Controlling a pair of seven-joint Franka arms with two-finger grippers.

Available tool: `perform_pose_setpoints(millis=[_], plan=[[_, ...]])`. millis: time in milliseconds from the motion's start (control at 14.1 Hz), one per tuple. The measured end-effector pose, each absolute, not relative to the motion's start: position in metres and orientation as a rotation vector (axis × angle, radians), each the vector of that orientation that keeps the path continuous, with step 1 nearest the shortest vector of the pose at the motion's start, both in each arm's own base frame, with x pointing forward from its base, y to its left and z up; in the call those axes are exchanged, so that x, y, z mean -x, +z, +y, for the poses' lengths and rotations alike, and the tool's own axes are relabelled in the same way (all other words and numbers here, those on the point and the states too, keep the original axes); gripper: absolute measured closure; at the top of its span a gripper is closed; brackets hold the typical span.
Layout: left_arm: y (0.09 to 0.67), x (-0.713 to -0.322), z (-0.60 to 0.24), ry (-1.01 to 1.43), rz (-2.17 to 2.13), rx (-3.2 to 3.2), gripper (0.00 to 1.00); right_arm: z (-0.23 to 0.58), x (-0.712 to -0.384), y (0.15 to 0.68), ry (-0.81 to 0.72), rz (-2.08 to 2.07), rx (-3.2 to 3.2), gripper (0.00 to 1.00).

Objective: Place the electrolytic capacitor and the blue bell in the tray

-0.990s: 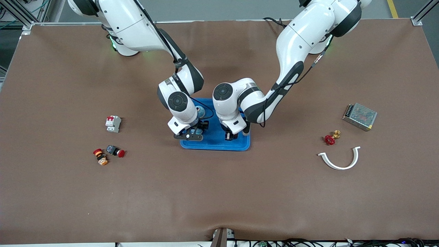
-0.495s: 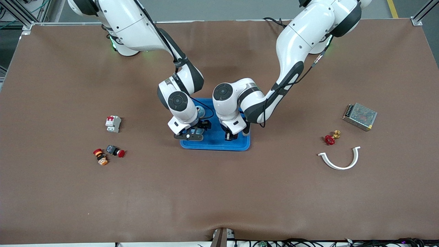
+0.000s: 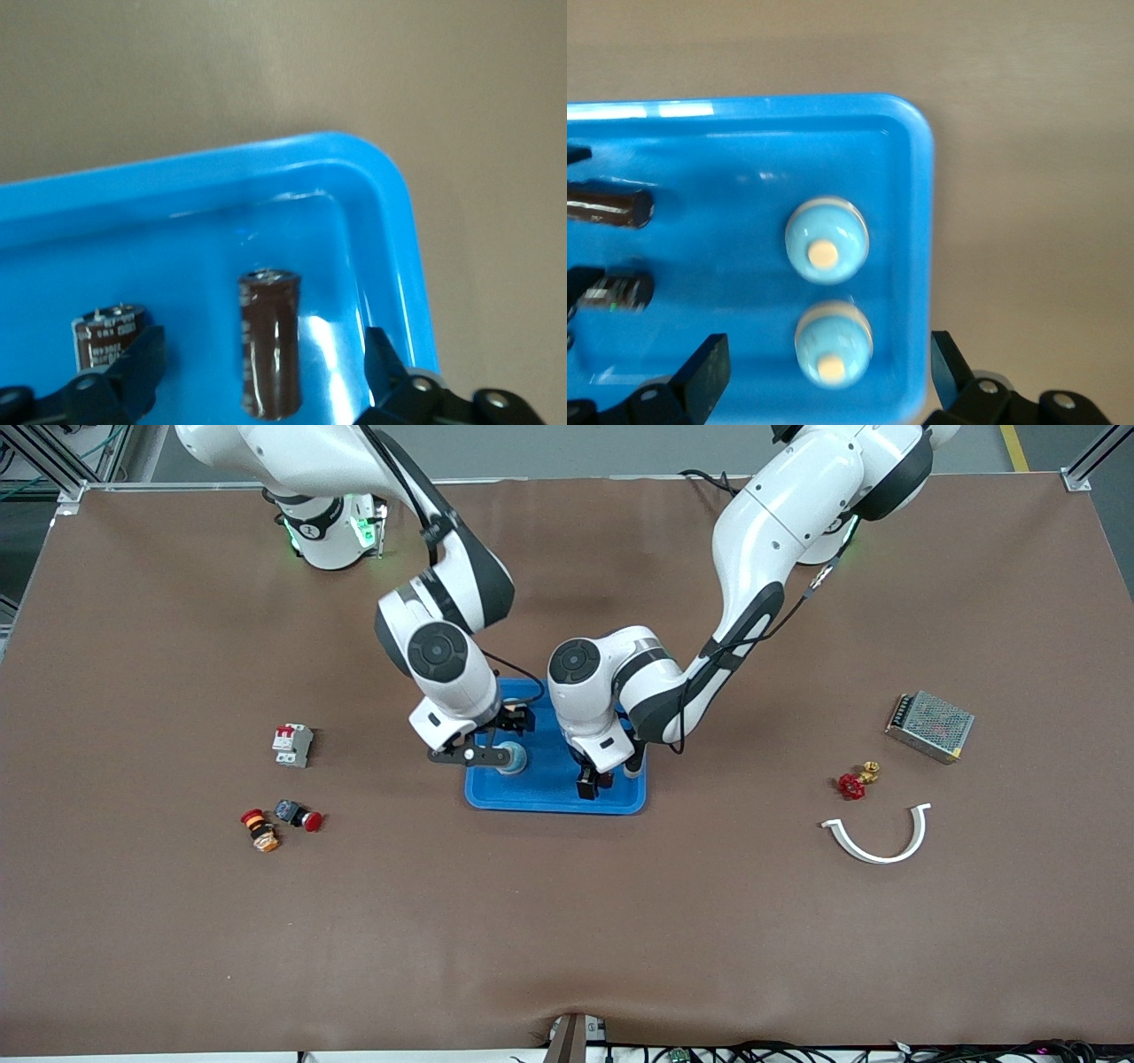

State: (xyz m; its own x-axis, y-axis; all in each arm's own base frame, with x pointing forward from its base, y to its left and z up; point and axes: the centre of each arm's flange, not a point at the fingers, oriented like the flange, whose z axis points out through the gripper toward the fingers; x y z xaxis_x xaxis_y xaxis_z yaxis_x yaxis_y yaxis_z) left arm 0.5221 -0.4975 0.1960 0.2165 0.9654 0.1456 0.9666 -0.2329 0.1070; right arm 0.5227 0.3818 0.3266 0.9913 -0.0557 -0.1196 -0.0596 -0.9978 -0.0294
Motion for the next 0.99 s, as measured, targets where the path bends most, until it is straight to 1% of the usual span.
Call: perform_pose_setpoints(millis=[212,354,636,778,990], plan=[[0.215,-0.531,-0.49,-0.295,-1.881,2.445,0.0,0.344,-0.522,0.4,0.226,0.027,3.106,0.0],[0.237,-0.541,-0.478,-0.264,-1.829,2.462,0.0,0.299,-0.522,0.454,0.245,-0.022,3.095,0.0],[0.284,-0.572,-0.44,-0.225,-1.76,2.519,0.0,0.193,-0.509,0.555,0.208,-0.089,3.057,0.0],[0.309,-0.588,-0.416,-0.204,-1.719,2.544,0.0,0.147,-0.503,0.581,0.173,-0.096,3.05,0.0],[0.344,-0.609,-0.374,-0.182,-1.669,2.564,0.0,0.086,-0.506,0.585,0.154,-0.081,3.046,0.0]])
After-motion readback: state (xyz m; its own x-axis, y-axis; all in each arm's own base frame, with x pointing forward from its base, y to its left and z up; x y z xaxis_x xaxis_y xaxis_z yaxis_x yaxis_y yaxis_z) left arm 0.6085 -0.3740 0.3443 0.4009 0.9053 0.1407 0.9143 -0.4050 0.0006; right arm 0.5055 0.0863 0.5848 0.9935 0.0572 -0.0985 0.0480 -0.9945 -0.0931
